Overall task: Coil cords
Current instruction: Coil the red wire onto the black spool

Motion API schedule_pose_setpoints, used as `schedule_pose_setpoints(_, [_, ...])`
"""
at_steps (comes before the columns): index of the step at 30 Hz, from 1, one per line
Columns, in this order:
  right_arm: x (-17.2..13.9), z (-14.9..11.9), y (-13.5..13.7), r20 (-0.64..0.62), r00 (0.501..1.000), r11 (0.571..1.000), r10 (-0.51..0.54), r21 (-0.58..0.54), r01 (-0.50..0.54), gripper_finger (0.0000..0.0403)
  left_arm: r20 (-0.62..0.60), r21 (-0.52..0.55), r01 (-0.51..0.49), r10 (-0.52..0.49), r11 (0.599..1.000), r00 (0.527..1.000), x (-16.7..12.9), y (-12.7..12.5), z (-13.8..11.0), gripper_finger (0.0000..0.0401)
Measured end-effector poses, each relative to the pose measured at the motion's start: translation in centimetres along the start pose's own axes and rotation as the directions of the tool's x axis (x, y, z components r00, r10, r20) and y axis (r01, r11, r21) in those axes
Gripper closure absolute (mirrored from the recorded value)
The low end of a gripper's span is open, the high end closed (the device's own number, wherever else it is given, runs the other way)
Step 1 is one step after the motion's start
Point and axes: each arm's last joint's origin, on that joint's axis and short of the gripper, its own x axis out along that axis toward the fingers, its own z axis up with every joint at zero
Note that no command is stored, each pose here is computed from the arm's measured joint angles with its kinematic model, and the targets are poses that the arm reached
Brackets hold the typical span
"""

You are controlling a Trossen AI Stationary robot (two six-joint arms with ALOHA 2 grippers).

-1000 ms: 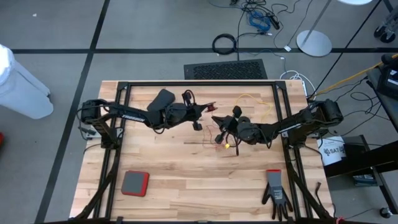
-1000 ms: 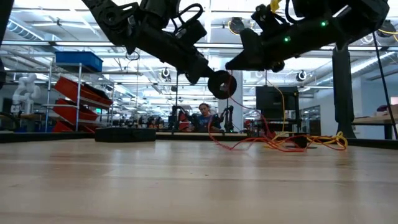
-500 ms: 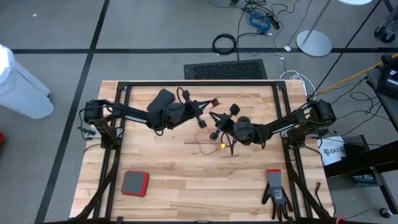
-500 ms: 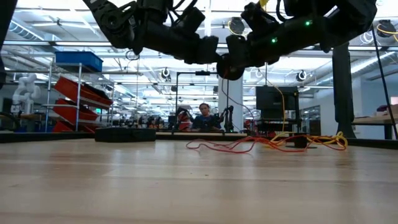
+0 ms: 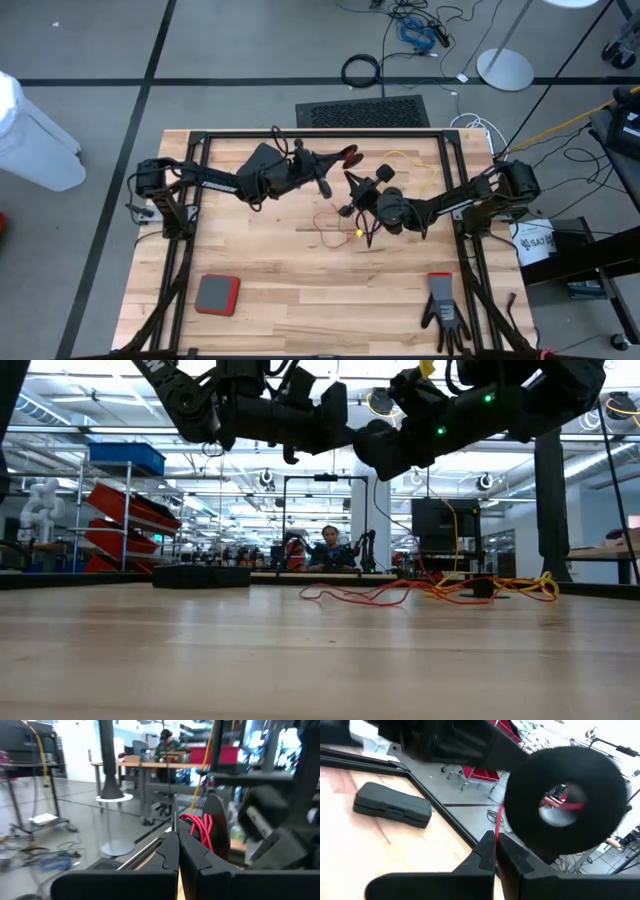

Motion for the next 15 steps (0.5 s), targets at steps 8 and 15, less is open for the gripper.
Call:
schedule_pose_setpoints(8, [0.0,-0.1,-0.1,-0.011,1.000,0.999,-0.025,-0.043,0.025,0.0403,0.034,-0.138,0.100,-0.096,0.985,0.995,0.3,0.9,0.3,0.0401])
schedule_pose_setpoints(15, [0.1,-1.1,0.1,-0.078,0.996,0.988,-0.030,-0.153,0.017,0.0399,-0.040,-0.173,0.245,-0.255,0.954,0.966,0.2,1.9,0.2,0.0401])
